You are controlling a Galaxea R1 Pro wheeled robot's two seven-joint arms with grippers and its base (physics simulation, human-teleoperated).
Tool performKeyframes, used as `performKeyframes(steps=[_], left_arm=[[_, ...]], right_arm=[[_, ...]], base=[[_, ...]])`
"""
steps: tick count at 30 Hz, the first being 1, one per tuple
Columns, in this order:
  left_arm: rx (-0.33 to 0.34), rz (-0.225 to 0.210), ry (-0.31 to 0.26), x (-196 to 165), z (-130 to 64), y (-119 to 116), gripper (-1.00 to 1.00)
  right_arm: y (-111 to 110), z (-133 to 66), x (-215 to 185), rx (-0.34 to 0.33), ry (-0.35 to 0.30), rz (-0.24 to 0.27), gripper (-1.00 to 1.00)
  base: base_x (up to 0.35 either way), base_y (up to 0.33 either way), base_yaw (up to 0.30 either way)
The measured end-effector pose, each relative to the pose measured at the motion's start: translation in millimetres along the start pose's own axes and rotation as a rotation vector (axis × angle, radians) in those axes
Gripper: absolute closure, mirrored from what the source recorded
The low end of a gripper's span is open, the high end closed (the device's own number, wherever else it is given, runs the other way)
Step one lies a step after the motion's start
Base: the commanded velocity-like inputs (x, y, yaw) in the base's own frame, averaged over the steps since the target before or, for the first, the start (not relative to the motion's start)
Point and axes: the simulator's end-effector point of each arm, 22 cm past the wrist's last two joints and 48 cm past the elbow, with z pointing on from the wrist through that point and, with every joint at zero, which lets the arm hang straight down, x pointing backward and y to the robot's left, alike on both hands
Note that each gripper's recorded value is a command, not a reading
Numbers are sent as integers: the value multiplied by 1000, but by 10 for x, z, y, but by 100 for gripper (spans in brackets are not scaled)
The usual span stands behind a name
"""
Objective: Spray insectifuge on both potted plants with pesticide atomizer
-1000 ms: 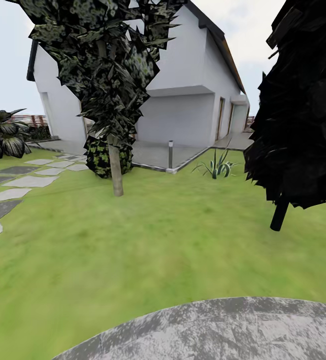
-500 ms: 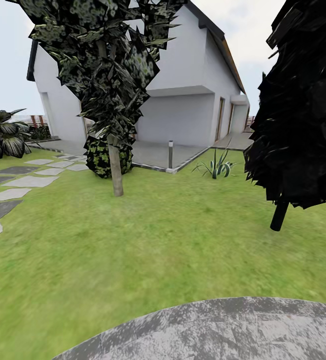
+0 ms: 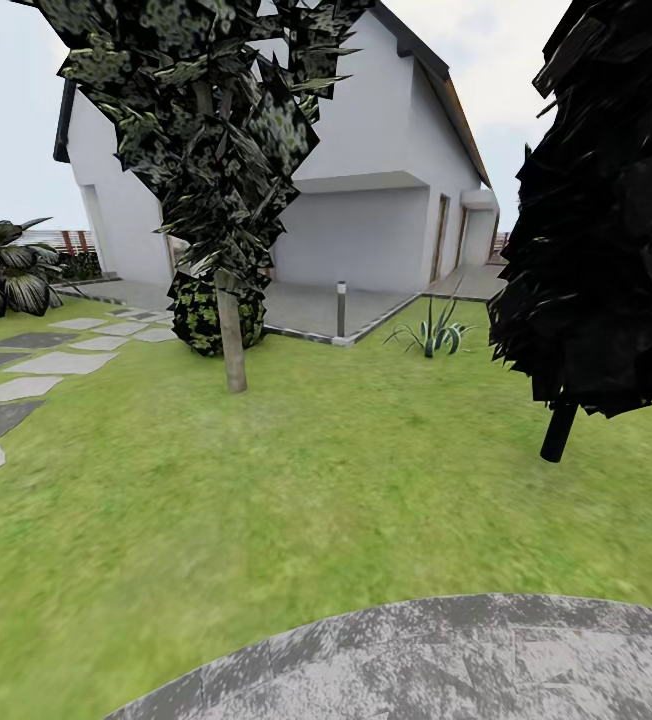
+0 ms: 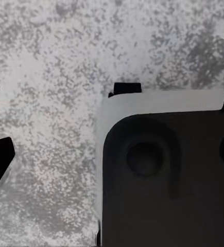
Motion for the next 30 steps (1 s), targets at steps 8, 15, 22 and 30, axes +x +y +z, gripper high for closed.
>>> performKeyframes(steps=[8,15,22,30], left_arm=[[-15,-11,-611,-2539,-372,110,-100],[-16,-7,-606,-2531,-364,149,-100],[-23,-16,-597,-2494,-351,185,-100],[-56,-130,-598,-2477,-355,365,-100]], right_arm=[[-97,-717,-2980,14,-813,-15,-100],[-340,-661,-2980,44,-791,-35,-100],[-347,-641,-2951,44,-782,-38,-100],[-294,-633,-2945,39,-780,-33,-100]], base=[[0,0,0],[0,0,0],[0,0,0],[0,0,11]])
